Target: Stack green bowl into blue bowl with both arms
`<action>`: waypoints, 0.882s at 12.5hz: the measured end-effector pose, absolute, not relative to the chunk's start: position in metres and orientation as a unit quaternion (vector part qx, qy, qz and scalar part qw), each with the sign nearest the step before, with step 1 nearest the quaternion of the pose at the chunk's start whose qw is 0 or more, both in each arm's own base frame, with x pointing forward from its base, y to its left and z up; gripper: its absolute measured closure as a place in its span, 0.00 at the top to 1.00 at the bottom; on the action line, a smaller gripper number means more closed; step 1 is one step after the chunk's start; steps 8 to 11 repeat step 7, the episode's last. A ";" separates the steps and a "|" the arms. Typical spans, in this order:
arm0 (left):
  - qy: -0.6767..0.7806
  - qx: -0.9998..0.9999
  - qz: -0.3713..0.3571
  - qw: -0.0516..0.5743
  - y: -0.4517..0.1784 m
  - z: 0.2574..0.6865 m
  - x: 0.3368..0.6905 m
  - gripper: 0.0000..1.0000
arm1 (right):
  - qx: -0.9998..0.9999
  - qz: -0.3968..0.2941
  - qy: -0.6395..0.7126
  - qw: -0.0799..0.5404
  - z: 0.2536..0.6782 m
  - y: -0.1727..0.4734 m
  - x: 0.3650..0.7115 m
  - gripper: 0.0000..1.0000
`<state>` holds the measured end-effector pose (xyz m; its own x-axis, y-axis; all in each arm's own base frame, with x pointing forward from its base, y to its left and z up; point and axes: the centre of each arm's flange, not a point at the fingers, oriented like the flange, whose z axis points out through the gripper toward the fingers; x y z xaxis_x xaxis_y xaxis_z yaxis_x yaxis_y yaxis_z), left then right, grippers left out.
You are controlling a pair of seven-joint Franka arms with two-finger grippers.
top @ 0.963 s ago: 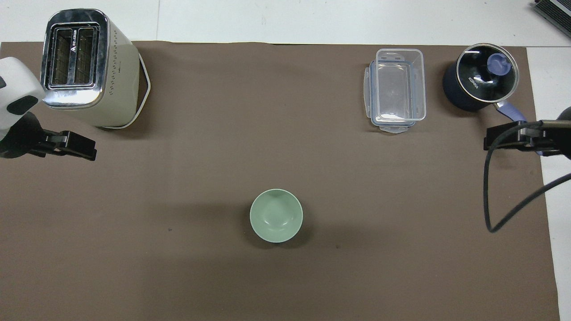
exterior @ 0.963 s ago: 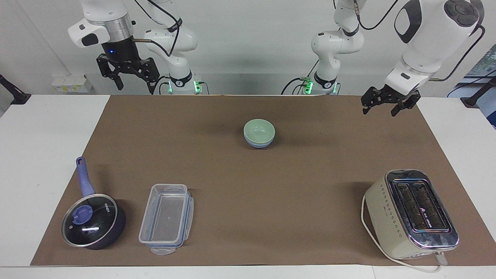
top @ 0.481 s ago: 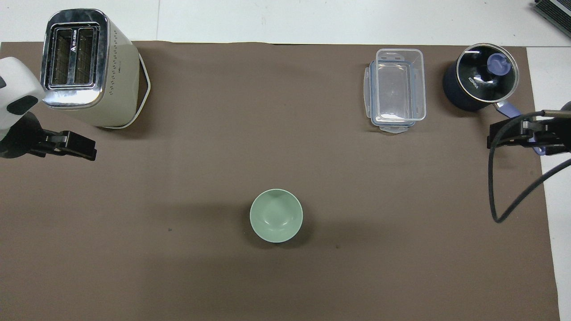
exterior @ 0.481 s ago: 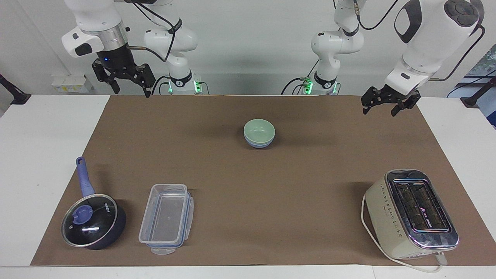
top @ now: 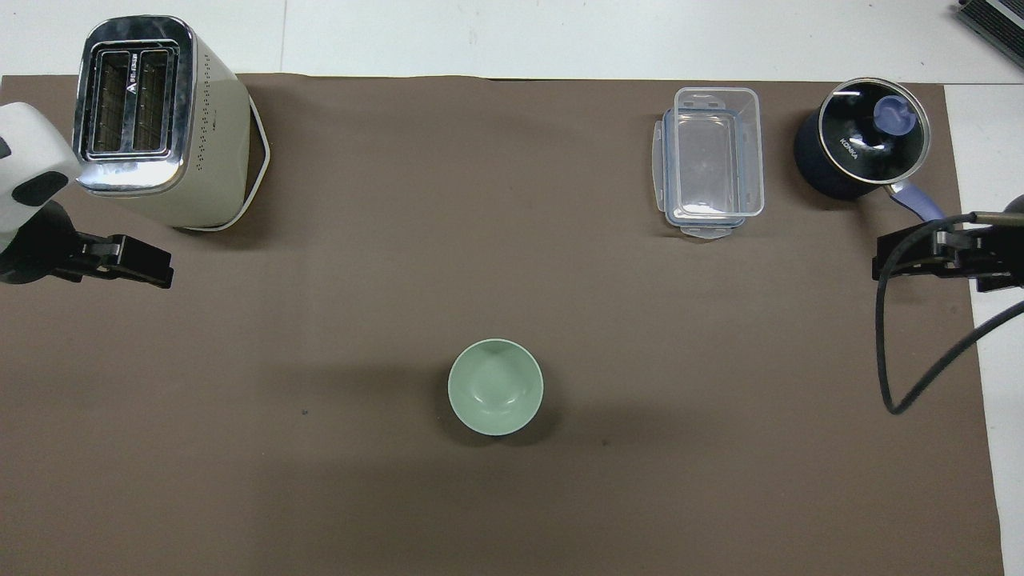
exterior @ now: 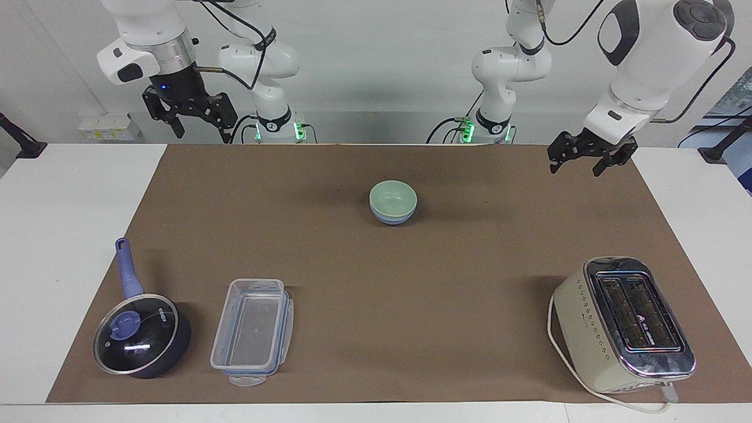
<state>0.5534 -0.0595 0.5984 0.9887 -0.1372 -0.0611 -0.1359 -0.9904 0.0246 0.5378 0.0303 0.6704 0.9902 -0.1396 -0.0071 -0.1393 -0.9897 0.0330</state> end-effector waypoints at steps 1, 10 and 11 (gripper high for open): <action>-0.068 0.997 -0.031 0.010 -0.059 0.598 0.553 1.00 | 0.997 -0.005 -0.070 0.016 0.670 0.030 0.537 1.00; -0.068 0.997 -0.031 0.010 -0.059 0.598 0.553 1.00 | 0.997 -0.007 -0.070 0.016 0.669 0.030 0.536 1.00; -0.068 0.997 -0.031 0.010 -0.059 0.598 0.553 1.00 | 0.997 -0.007 -0.070 0.016 0.669 0.030 0.536 1.00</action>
